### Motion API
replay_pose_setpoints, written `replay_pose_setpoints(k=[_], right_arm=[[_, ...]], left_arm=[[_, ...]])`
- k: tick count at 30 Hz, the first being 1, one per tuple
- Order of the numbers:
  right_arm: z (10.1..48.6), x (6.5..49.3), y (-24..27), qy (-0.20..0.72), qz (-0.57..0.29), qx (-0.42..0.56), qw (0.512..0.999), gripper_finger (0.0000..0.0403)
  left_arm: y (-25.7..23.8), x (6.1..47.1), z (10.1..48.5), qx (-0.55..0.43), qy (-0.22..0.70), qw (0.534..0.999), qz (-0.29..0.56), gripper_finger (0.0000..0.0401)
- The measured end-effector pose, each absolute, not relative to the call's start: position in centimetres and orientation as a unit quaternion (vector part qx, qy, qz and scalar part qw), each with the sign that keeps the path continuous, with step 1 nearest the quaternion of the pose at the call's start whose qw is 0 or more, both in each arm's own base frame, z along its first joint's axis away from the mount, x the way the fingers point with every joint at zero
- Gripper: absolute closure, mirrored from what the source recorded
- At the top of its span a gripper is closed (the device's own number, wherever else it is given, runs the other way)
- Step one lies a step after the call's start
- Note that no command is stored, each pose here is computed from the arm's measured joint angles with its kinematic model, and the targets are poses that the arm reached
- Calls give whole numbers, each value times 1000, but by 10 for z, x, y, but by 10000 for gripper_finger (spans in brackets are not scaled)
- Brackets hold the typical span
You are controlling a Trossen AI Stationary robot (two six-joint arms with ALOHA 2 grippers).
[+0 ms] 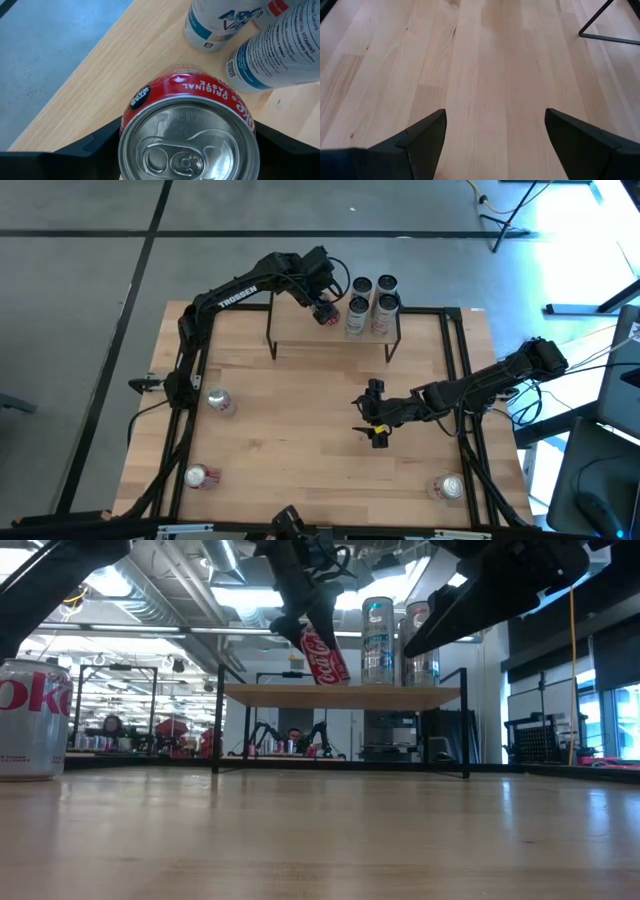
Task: Place canned beverage on shelf
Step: Put the top red soda can on the shelf
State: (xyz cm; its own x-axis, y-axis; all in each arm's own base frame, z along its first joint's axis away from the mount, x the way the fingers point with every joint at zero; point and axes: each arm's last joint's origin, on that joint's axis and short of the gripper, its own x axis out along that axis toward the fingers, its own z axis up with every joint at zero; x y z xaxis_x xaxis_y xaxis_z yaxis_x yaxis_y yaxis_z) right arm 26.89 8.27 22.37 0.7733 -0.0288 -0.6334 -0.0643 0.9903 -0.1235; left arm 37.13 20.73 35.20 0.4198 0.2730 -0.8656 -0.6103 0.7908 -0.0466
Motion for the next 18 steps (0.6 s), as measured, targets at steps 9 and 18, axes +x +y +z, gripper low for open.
replay_pose_setpoints(k=[9, 18], right_arm=[[224, 269, 83, 337, 9, -69, 939, 80], [224, 269, 83, 336, 9, -69, 939, 80]], left_arm=[[208, 372, 352, -179, 465, 825, 268, 76], [208, 372, 353, -177, 460, 827, 268, 56]])
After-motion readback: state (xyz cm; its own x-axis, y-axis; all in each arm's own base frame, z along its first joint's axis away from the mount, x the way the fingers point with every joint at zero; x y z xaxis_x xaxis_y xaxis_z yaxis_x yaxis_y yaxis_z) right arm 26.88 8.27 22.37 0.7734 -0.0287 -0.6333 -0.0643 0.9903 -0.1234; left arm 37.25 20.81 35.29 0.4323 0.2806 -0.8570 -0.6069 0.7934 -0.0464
